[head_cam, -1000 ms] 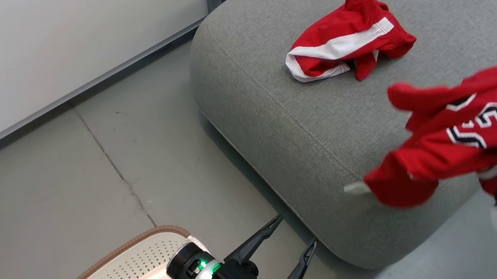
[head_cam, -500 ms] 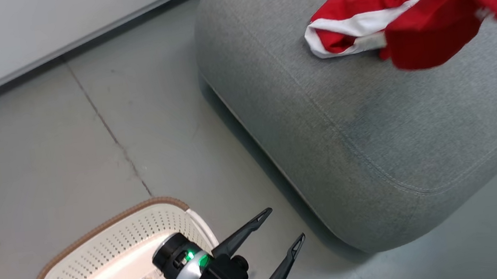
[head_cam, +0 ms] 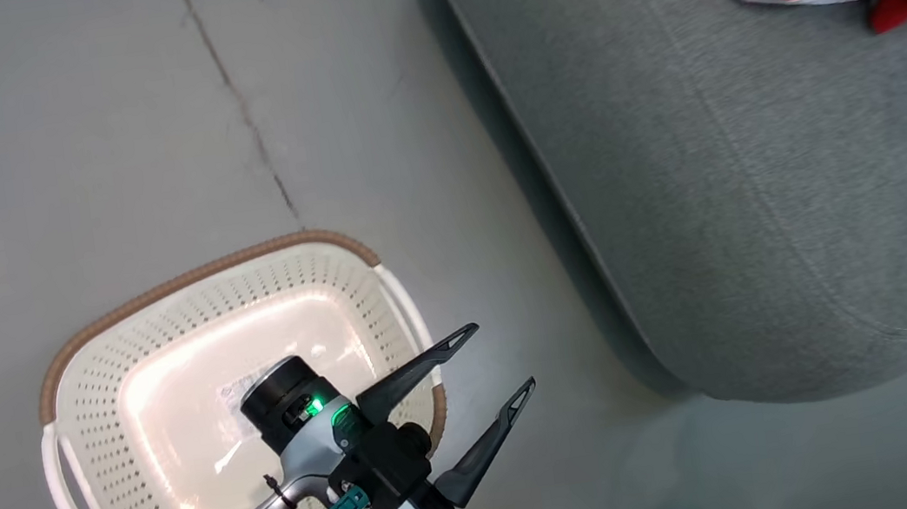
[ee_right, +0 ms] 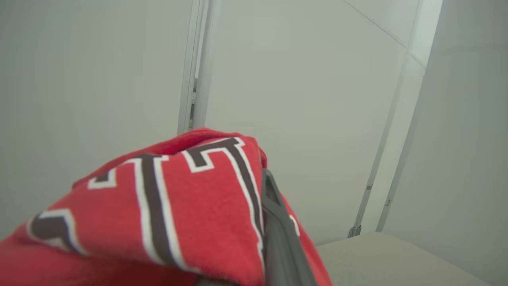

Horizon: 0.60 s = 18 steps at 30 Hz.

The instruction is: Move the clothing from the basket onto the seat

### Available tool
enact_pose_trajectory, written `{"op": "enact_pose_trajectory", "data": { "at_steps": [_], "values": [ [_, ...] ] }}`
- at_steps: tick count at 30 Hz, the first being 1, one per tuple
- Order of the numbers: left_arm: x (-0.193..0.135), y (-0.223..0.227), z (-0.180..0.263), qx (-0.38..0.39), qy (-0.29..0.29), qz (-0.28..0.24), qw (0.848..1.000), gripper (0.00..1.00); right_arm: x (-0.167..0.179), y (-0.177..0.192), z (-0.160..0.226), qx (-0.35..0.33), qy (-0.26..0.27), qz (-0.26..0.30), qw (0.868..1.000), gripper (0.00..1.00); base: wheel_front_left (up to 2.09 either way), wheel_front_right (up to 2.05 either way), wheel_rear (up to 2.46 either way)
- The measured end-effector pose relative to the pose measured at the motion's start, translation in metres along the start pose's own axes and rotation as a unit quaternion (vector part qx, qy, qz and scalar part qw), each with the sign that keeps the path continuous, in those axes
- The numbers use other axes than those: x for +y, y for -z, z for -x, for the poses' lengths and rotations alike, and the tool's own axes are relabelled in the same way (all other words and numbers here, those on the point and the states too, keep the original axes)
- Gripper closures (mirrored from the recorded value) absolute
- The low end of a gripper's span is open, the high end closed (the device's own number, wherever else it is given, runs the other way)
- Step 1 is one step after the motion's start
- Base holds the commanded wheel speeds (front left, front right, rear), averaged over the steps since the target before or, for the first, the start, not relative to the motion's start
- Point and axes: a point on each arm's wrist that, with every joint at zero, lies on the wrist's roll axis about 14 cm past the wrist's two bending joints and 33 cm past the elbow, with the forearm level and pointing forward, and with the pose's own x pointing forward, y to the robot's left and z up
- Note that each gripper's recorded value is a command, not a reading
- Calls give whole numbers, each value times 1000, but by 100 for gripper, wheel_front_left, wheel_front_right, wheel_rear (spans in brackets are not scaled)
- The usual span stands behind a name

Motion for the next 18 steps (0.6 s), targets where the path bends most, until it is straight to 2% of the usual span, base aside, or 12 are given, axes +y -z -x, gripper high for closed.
{"op": "enact_pose_trajectory", "data": {
  "at_steps": [8, 14, 18],
  "values": [
    [22, 23, 13, 15, -27, 21, 999, 0, 36, 106, -1, 127, -22, 27, 991, 100, 0, 0, 0],
    [32, 34, 19, 24, -42, 29, 998, 0, 35, 182, 36, 238, -15, 47, 970, 100, 0, 0, 0],
    [39, 37, 22, 27, -49, 26, 998, 0, 39, 206, 53, 278, -17, 54, 959, 100, 0, 0, 0]
  ]
}}
